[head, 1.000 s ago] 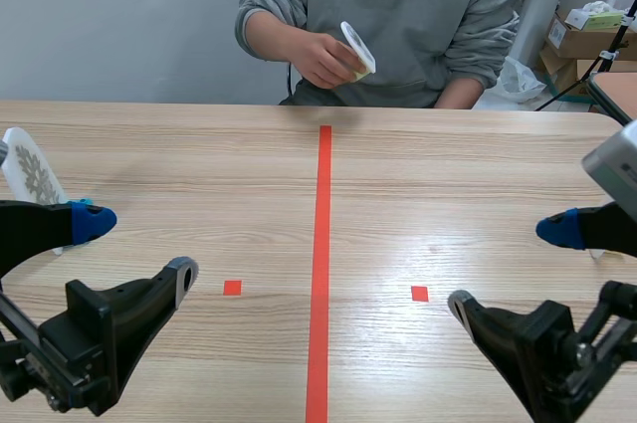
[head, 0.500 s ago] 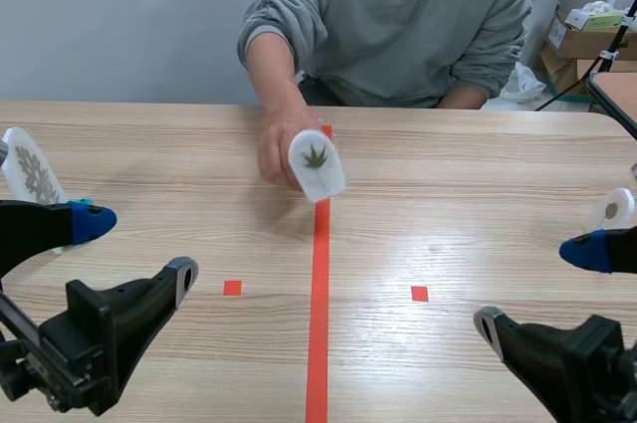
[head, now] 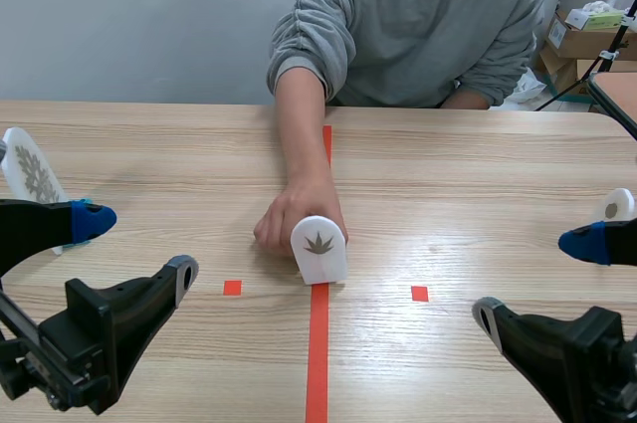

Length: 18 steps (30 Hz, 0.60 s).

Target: Do the leaf sorting experiment

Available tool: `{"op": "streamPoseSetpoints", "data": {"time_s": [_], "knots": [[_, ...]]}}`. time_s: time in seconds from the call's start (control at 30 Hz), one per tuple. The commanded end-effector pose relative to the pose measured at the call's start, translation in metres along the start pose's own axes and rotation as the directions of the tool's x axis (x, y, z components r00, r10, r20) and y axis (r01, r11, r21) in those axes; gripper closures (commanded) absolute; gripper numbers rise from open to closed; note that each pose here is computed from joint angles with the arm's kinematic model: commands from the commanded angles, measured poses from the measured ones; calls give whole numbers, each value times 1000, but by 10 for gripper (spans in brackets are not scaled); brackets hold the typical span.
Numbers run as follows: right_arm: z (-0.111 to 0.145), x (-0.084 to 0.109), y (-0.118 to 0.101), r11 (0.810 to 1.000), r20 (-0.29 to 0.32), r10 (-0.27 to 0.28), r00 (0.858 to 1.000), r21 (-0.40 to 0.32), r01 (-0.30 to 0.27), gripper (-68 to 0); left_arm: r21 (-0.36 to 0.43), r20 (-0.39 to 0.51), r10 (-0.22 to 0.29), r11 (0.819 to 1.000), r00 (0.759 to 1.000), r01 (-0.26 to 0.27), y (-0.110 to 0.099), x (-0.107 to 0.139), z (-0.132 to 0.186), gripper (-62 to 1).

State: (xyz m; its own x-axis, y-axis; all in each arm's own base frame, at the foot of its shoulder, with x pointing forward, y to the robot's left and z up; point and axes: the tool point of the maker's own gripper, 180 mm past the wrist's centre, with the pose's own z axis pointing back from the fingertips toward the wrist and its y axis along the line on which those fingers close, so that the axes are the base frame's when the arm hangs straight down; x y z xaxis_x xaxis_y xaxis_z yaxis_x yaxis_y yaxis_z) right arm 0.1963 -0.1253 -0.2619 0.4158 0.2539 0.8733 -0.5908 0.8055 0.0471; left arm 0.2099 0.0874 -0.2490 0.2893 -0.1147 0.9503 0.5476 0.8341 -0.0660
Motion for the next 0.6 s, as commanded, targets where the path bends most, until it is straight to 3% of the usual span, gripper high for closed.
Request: {"op": "streamPoseSetpoints", "data": {"time_s": [0.0, 0.57], "knots": [[0, 10, -3, 1000, 43, 1, 999, -8, 0, -679, -8, 34, 1, 1000, 999, -1, -4, 10, 1, -566], [0, 14, -4, 1000, 60, 4, 998, -10, -3, -679, -8, 64, 1, 1000, 998, -1, -4, 15, 1, -566]]}}
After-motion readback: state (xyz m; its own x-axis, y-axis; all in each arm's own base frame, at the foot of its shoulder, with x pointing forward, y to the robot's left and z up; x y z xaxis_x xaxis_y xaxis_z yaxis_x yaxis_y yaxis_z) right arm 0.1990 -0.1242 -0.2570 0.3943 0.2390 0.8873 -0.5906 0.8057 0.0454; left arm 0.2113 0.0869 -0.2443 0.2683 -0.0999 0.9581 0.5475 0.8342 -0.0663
